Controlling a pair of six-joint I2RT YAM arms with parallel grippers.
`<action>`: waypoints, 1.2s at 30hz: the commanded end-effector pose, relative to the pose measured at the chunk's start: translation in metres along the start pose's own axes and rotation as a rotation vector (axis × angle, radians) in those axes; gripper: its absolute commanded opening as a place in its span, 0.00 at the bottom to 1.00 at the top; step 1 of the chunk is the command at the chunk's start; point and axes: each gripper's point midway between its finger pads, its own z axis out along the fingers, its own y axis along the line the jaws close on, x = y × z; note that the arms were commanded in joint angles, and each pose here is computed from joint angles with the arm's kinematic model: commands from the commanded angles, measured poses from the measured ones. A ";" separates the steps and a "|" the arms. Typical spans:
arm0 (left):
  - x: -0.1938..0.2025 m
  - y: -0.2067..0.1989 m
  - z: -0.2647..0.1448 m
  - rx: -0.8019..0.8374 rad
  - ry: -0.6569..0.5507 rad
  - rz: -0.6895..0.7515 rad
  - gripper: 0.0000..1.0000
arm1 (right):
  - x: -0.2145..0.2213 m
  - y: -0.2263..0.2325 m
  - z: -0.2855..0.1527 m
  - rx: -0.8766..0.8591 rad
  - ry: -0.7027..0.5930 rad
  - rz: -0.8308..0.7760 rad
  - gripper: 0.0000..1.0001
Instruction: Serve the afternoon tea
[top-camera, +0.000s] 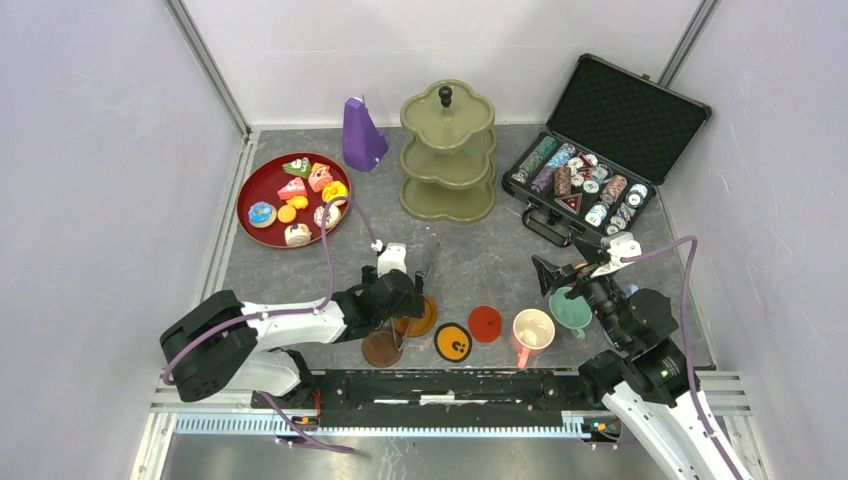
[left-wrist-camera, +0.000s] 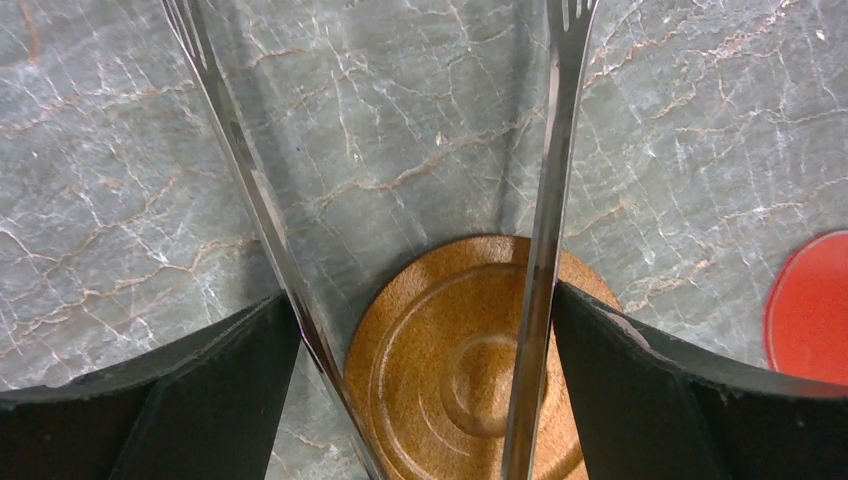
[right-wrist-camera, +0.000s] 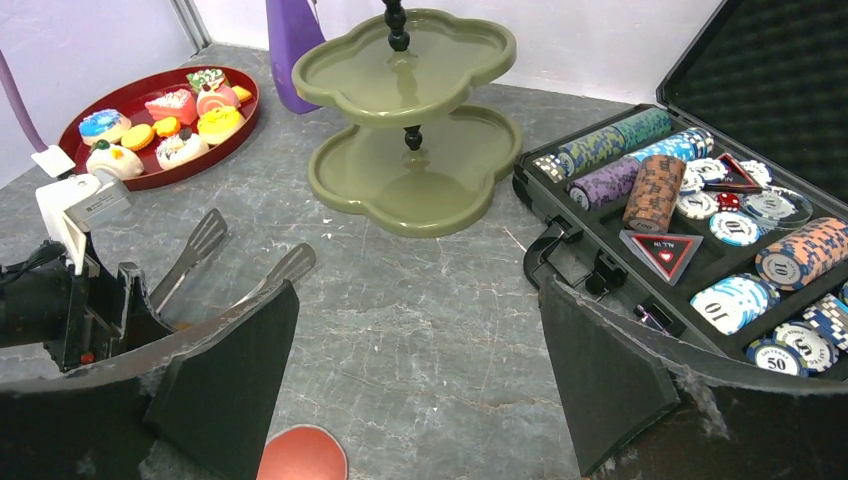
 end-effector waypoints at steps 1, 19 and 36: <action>-0.010 -0.006 0.005 -0.022 -0.055 0.025 1.00 | -0.006 0.002 0.002 -0.007 -0.034 0.019 0.98; -0.034 -0.007 -0.019 -0.039 -0.045 0.070 0.77 | -0.005 0.000 0.003 0.004 -0.019 0.017 0.98; -0.108 0.028 -0.032 0.000 0.197 0.128 0.73 | 0.000 0.003 0.034 0.006 0.097 0.000 0.98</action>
